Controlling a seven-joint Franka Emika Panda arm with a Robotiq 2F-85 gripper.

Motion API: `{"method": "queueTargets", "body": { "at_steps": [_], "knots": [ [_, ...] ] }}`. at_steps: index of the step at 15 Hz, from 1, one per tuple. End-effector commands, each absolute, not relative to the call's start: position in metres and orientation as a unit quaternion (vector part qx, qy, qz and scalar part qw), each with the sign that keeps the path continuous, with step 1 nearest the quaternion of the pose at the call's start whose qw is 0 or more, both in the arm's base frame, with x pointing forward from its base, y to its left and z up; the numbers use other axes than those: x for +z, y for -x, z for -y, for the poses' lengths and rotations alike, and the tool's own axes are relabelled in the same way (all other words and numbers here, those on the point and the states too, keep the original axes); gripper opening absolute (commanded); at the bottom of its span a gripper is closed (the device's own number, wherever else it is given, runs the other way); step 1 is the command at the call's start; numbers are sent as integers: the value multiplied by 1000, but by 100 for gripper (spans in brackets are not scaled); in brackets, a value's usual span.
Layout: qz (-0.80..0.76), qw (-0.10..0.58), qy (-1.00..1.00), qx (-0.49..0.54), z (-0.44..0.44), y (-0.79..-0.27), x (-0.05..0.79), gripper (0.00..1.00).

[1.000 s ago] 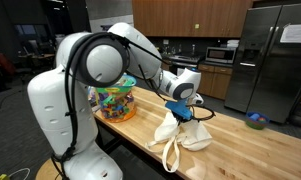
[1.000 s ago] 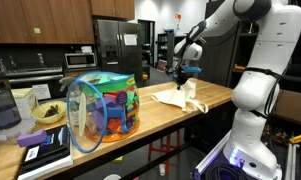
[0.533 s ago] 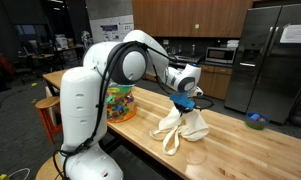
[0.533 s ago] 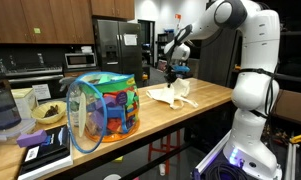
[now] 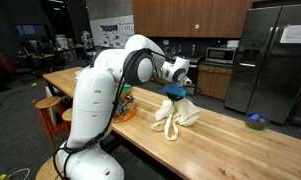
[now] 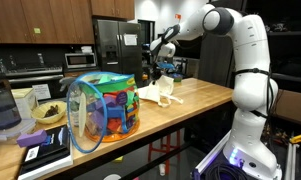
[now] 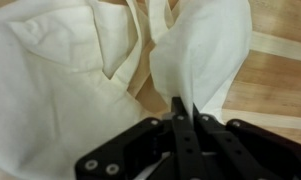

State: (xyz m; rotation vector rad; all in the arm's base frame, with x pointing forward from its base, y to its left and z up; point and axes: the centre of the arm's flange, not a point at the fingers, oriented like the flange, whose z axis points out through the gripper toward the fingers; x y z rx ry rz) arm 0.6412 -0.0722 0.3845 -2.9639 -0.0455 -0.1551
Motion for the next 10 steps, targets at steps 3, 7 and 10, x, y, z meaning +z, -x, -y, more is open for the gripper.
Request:
{"method": "queueTargets", "body": {
  "at_steps": [3, 7, 10],
  "knots": [
    [84, 87, 991, -63, 13, -666, 406, 1],
    [66, 90, 992, -59, 16, -658, 395, 4],
    [60, 89, 993, -57, 24, -658, 392, 4]
  ]
}}
